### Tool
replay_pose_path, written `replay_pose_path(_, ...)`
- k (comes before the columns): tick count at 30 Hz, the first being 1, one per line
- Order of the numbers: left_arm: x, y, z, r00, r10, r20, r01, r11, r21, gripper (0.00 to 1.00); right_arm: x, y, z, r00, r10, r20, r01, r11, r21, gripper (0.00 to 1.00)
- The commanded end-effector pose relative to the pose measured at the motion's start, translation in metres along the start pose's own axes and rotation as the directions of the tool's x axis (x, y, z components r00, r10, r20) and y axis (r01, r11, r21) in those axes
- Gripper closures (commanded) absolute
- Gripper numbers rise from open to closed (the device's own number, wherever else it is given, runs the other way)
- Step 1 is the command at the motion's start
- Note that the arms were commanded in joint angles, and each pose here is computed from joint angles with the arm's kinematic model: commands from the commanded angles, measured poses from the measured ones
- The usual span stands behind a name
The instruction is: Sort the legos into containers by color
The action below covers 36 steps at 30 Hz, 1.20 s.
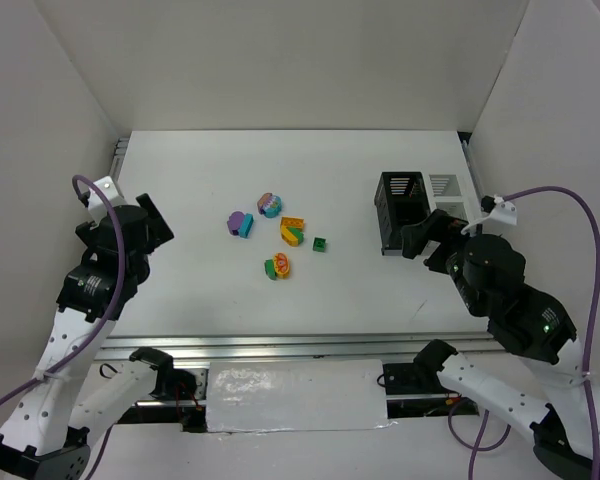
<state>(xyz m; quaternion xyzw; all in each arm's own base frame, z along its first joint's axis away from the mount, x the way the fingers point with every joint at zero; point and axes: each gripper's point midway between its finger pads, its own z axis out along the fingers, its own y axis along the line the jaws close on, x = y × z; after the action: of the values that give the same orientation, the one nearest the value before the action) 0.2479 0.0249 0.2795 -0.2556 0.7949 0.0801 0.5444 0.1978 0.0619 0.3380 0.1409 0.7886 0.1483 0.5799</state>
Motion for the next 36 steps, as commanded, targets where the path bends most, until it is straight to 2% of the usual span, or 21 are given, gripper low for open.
replay_pose_path(1, -0.009, -0.006, -0.002, 0.999, -0.037, 0.034, 0.036, 0.999, 0.027, 0.0, -0.002, 0.004, 0.002, 1.0, 0.005, 0.001, -0.005, 1.0, -0.002, 0.0)
replay_pose_path(8, -0.008, -0.006, -0.001, 0.999, -0.044, 0.027, 0.043, 0.999, 0.021, 0.0, 0.002, 0.01, 0.002, 1.0, 0.005, -0.005, -0.005, 0.999, -0.049, 0.0)
replay_pose_path(11, -0.003, -0.008, -0.001, 0.996, -0.086, 0.012, 0.085, 0.996, 0.028, 0.0, 0.005, 0.01, 0.002, 1.0, 0.009, -0.005, -0.009, 0.998, -0.06, 0.0)
replay_pose_path(16, 0.002, -0.029, -0.006, 0.991, -0.127, -0.048, 0.132, 0.983, 0.125, 0.01, 0.014, 0.012, 0.001, 1.0, 0.004, -0.027, -0.006, 0.996, -0.085, 0.0)
replay_pose_path(18, 0.033, -0.055, 0.006, 0.977, -0.105, -0.187, 0.136, 0.977, 0.161, 0.0, 0.02, 0.014, 0.003, 0.999, -0.009, -0.043, 0.005, 0.995, -0.102, 0.0)
replay_pose_path(19, 0.04, -0.064, 0.002, 0.97, -0.109, -0.22, 0.153, 0.969, 0.196, 0.0, 0.023, 0.015, 0.005, 0.999, -0.012, -0.048, 0.007, 0.994, -0.108, 0.0)
replay_pose_path(20, 0.061, -0.083, 0.01, 0.956, -0.082, -0.281, 0.14, 0.972, 0.191, 0.0, 0.026, 0.018, 0.007, 0.998, -0.015, -0.059, 0.008, 0.992, -0.122, 0.0)
replay_pose_path(21, 0.082, -0.114, -0.008, 0.953, -0.001, -0.304, 0.085, 0.961, 0.262, 0.0, 0.029, 0.022, 0.01, 0.998, -0.017, -0.063, 0.009, 0.991, -0.132, 0.0)
replay_pose_path(22, 0.105, -0.129, -0.002, 0.947, 0.065, -0.314, 0.008, 0.974, 0.226, 0.0, 0.035, 0.023, 0.014, 0.997, -0.022, -0.079, 0.011, 0.991, -0.131, 0.0)
replay_pose_path(23, 0.104, -0.141, -0.005, 0.957, 0.064, -0.283, -0.01, 0.982, 0.188, 0.0, 0.039, 0.026, 0.015, 0.995, -0.026, -0.095, 0.012, 0.99, -0.142, 0.0)
replay_pose_path(24, 0.119, -0.158, -0.014, 0.945, 0.115, -0.306, -0.05, 0.975, 0.214, 0.01, 0.044, 0.028, 0.019, 0.993, -0.032, -0.117, 0.015, 0.99, -0.139, 0.0)
replay_pose_path(25, 0.144, -0.169, -0.005, 0.922, 0.179, -0.344, -0.12, 0.975, 0.185, 0.0, 0.048, 0.03, 0.02, 0.99, -0.036, -0.135, 0.016, 0.989, -0.145, 0.0)
replay_pose_path(27, 0.156, -0.191, -0.007, 0.913, 0.206, -0.351, -0.147, 0.971, 0.187, 0.01, 0.059, 0.037, 0.022, 0.982, -0.05, -0.18, 0.017, 0.984, -0.176, 0.0)
replay_pose_path(28, 0.175, -0.199, 0.0, 0.899, 0.244, -0.365, -0.191, 0.966, 0.175, 0.01, 0.064, 0.039, 0.023, 0.979, -0.054, -0.195, 0.016, 0.982, -0.191, 0.0)
replay_pose_path(31, 0.201, -0.223, 0.009, 0.875, 0.285, -0.392, -0.226, 0.956, 0.189, 0.0, 0.078, 0.045, 0.024, 0.97, -0.063, -0.235, 0.009, 0.974, -0.226, 0.0)
replay_pose_path(34, 0.228, -0.229, 0.019, 0.847, 0.319, -0.426, -0.265, 0.947, 0.181, 0.01, 0.084, 0.047, 0.024, 0.965, -0.073, -0.251, 0.009, 0.969, -0.247, 0.0)
replay_pose_path(36, 0.244, -0.24, 0.022, 0.83, 0.341, -0.441, -0.263, 0.937, 0.229, 0.0, 0.088, 0.048, 0.025, 0.963, -0.086, -0.256, 0.018, 0.966, -0.258, 0.0)
